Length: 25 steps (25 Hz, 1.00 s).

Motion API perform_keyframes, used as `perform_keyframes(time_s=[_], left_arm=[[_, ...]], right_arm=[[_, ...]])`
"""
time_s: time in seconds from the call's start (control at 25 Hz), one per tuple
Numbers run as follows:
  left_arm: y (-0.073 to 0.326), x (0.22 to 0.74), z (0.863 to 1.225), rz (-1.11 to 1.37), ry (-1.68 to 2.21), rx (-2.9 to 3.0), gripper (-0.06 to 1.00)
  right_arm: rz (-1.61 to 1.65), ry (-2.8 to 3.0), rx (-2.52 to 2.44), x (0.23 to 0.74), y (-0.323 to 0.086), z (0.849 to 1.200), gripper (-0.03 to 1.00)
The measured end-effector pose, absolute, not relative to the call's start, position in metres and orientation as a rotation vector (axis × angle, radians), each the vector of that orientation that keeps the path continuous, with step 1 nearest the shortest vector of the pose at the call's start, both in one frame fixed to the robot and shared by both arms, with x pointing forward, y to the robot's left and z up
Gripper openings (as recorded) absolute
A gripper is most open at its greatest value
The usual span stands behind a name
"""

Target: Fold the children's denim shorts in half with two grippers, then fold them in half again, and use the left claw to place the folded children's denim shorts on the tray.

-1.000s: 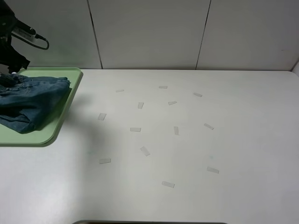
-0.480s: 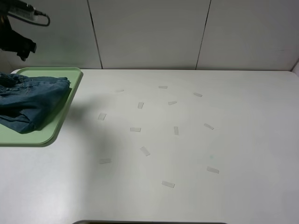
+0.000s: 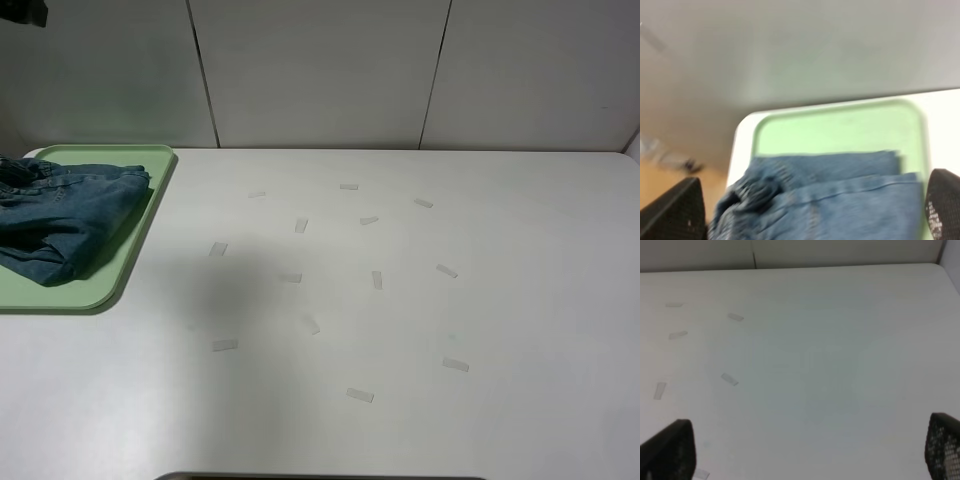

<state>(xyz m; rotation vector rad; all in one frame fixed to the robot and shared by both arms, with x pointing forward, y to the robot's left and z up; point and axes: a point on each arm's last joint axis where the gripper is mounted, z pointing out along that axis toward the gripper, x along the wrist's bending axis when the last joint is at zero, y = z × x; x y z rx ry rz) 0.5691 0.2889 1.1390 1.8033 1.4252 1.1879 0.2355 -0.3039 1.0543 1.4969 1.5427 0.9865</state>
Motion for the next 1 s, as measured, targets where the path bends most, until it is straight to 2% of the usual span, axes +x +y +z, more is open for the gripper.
perform_keyframes(time_s=[0.16,0.4,0.64,1.0], left_arm=[[0.282,0.524,1.134,1.139,1.298,1.758,0.87],[0.283,0.463,1.105,1.017,1.352,1.665,0.87],[0.286,0.408,1.095,1.001,1.344,1.570,0.87],[0.289,0.374,1.101,1.008,1.335,1.549,0.87]], right_arm=[[0.986,1.543,1.497,0.235,-0.304,1.054,0.69],[0.986,1.543,1.497,0.235,-0.304,1.054,0.69],[0.986,1.543,1.497,0.235,-0.304,1.054,0.69],[0.986,1.543,1.497,0.235,-0.304,1.054,0.69]])
